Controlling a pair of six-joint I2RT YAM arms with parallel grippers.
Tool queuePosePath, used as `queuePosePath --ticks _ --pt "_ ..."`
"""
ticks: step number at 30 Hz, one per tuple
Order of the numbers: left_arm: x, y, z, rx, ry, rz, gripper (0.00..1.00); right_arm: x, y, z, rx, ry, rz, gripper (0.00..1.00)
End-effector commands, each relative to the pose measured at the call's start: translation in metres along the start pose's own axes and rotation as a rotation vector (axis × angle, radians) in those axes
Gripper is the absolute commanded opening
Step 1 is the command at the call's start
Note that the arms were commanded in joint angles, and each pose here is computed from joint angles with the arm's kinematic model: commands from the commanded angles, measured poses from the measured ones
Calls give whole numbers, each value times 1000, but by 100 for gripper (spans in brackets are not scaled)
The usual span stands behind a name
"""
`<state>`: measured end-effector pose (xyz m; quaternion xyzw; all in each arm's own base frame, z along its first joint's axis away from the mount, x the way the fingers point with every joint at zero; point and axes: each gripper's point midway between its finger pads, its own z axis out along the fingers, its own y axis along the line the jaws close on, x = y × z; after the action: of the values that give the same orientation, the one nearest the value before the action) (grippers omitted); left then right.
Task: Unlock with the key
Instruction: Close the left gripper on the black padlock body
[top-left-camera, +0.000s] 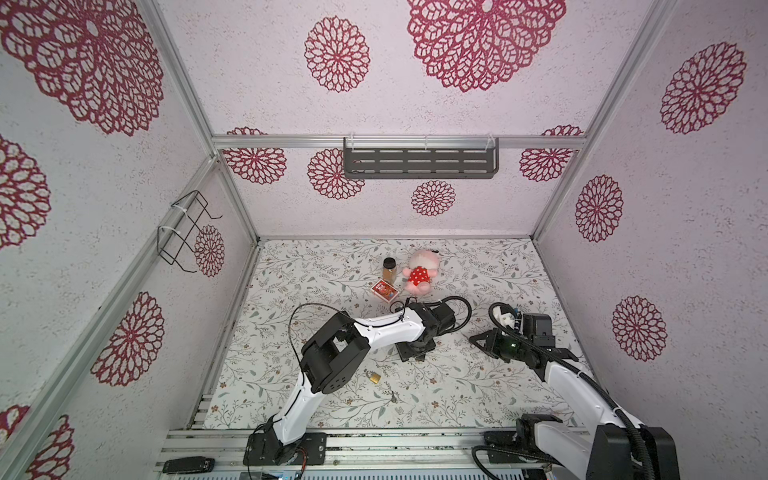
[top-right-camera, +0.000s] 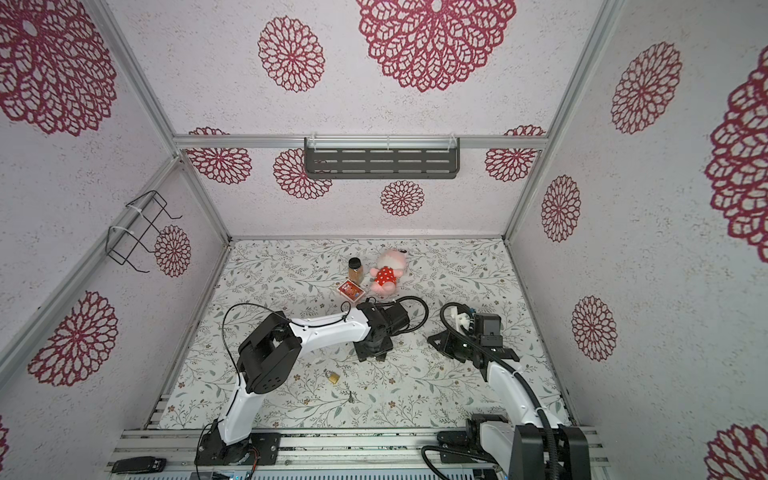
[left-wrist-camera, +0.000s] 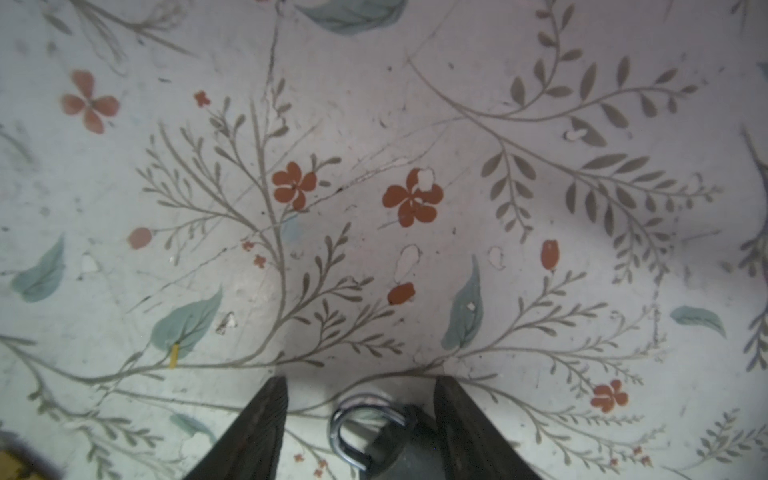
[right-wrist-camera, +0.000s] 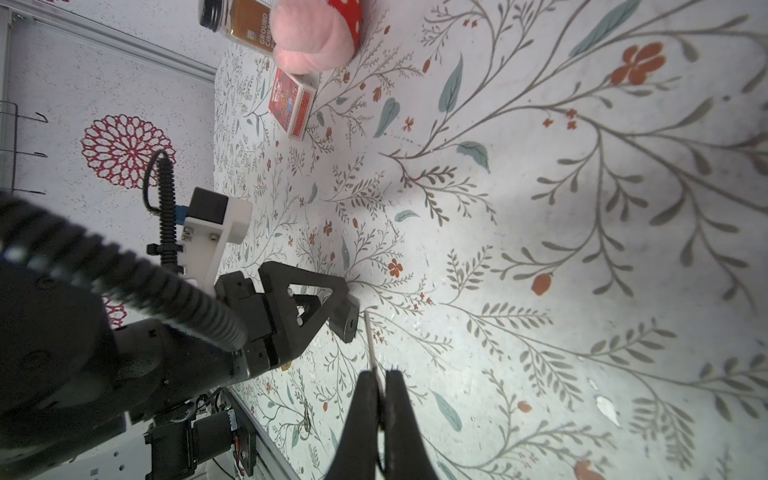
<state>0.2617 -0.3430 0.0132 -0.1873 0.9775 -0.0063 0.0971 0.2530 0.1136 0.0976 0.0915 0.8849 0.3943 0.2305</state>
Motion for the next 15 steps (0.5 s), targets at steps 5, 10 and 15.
queuePosePath --ticks 5,10,15 --pt "7 -14 -19 66 22 -6 68 -4 5 -3 -11 -6 -37 0" --pt "12 -16 -21 74 21 -19 71 -3 4 -2 -11 -1 -38 0" --pt "17 -9 -16 19 18 13 73 -1 5 -3 -12 2 -38 0"
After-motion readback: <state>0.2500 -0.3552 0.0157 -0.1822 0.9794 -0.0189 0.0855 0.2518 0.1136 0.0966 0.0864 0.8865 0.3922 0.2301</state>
